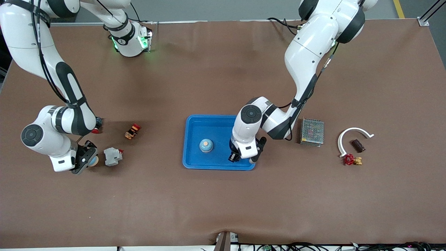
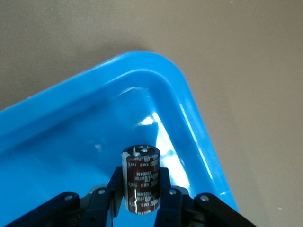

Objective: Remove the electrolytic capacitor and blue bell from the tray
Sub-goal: 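Grasp the second capacitor with the left gripper while the right gripper lowers the bell, then carry the capacitor with the left gripper while the right gripper releases the bell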

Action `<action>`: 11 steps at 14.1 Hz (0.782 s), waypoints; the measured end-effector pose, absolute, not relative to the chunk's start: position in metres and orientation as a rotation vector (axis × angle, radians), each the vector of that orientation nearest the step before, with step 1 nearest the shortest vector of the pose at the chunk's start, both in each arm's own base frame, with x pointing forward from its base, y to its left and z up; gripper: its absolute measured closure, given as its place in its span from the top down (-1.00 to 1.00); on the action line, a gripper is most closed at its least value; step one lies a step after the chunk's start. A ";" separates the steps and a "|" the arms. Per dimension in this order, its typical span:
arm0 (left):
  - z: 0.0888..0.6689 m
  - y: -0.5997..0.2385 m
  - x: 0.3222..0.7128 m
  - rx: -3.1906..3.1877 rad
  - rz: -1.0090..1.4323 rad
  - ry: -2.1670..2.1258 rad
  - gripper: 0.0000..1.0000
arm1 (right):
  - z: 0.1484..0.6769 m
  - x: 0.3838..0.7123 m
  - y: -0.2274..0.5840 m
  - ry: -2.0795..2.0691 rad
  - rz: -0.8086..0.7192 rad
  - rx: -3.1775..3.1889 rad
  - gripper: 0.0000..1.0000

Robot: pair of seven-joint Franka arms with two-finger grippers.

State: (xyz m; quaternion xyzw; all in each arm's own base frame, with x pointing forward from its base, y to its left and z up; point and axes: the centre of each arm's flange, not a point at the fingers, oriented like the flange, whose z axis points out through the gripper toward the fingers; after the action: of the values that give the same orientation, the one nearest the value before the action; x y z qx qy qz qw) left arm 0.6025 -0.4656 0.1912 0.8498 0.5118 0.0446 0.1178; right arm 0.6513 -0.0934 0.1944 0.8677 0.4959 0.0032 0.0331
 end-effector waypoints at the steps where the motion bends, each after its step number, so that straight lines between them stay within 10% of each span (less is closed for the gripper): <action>1: 0.198 -0.465 0.604 2.486 0.135 1.499 -0.33 | 0.194 0.651 -0.094 1.525 0.012 2.669 0.30; 11: 0.352 -0.393 0.623 2.926 0.161 1.185 -0.33 | 0.180 0.651 -0.093 1.518 0.030 2.668 0.30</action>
State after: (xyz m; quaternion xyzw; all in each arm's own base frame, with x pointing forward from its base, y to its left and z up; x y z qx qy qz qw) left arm 0.6234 -0.3930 0.3523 0.9256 0.3749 0.0508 -0.0099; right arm 0.6510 -0.0934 0.1800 0.8686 0.4941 0.0099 0.0358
